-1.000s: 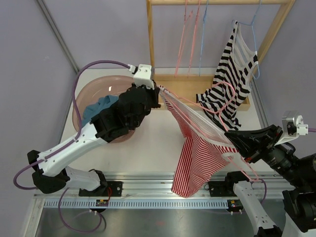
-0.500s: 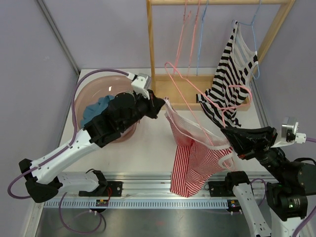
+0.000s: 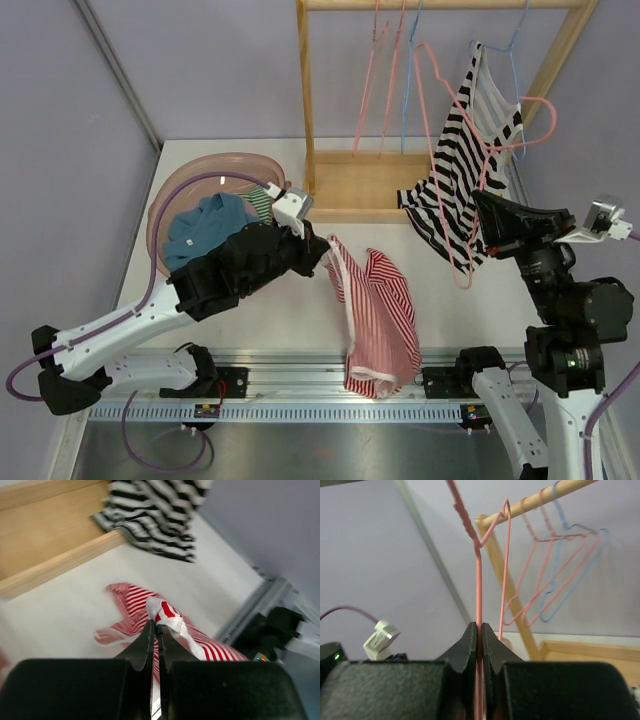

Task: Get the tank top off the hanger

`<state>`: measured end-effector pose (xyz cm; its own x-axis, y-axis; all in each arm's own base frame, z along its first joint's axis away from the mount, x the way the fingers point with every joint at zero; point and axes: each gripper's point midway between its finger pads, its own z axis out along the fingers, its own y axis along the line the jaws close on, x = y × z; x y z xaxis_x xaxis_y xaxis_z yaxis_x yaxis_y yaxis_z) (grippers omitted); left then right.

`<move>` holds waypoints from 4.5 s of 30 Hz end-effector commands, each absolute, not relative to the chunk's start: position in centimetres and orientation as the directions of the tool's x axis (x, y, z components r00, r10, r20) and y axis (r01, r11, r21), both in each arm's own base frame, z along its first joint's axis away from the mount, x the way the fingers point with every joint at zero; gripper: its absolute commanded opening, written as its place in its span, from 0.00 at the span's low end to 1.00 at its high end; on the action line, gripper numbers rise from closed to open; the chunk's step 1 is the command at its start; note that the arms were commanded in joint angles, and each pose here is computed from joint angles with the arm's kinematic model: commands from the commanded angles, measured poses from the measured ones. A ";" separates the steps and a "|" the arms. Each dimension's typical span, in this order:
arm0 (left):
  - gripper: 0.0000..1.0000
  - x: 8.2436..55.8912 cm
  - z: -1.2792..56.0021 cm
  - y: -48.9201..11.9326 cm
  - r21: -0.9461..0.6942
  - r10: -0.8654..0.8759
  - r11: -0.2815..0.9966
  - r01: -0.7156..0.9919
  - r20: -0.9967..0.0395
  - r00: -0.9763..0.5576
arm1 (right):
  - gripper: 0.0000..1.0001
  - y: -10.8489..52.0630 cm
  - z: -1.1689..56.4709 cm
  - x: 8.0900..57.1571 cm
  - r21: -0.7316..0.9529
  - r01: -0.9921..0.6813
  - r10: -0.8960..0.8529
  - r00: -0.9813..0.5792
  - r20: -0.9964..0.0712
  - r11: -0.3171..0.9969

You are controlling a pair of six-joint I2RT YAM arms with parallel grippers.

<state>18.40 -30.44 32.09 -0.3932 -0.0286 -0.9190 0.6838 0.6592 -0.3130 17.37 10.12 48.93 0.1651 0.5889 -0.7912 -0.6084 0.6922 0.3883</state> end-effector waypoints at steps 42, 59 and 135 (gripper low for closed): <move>0.99 20.5 25.0 -27.0 -0.141 0.171 0.848 0.512 -0.840 -0.515 | 0.00 7.9 51.4 49.3 0.294 -0.177 0.295 -0.023 -0.955 0.939; 0.99 17.5 16.6 -34.0 -0.194 0.319 0.724 0.662 -0.758 -0.570 | 0.61 6.6 53.9 44.0 0.233 -0.159 0.240 0.026 -0.970 0.959; 0.99 38.5 33.6 -3.2 -0.084 -0.156 0.985 -0.152 -0.809 -0.567 | 1.00 2.0 48.1 24.3 0.289 0.011 0.289 -0.041 -0.956 0.957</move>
